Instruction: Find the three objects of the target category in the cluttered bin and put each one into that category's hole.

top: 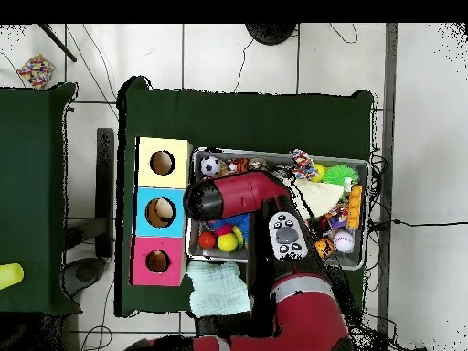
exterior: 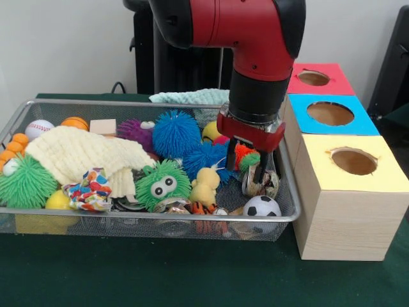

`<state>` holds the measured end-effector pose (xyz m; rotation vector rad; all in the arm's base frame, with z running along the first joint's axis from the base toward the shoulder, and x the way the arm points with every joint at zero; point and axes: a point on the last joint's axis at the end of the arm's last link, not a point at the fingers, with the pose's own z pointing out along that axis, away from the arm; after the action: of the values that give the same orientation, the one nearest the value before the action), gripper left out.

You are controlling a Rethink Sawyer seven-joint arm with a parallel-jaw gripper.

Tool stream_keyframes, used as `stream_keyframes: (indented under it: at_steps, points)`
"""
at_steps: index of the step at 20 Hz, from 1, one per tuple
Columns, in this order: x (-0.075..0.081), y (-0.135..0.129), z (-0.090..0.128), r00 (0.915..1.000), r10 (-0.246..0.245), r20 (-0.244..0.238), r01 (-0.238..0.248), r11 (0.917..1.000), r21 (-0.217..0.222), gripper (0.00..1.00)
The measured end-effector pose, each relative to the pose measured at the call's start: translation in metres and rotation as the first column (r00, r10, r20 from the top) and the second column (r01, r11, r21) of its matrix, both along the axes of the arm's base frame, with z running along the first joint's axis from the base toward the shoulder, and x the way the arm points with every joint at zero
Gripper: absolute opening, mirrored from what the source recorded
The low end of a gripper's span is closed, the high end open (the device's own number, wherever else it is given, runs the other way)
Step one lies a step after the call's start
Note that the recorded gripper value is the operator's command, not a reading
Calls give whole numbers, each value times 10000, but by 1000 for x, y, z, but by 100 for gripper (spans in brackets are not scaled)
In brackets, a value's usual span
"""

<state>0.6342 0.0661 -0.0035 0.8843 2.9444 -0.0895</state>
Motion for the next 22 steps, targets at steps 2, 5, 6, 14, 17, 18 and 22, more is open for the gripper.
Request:
stream_keyframes:
  at_steps: [2,5,6,14,17,18,22]
  points:
    - [2,-3,-7,9999,-19,156,19,10000,-35,100]
    - [5,-12,-25,9993,-76,371,81,9999,-131,100]
    - [5,-14,-29,9992,-88,390,94,9998,-161,100]
    - [1,-35,-56,9994,-262,209,271,9986,-449,100]
    - [4,-40,-52,9991,-316,282,330,9982,-499,100]
    - [7,-43,-45,9988,-354,331,372,9979,-535,100]
    - [16,-48,-23,9985,-418,364,443,9966,-696,100]
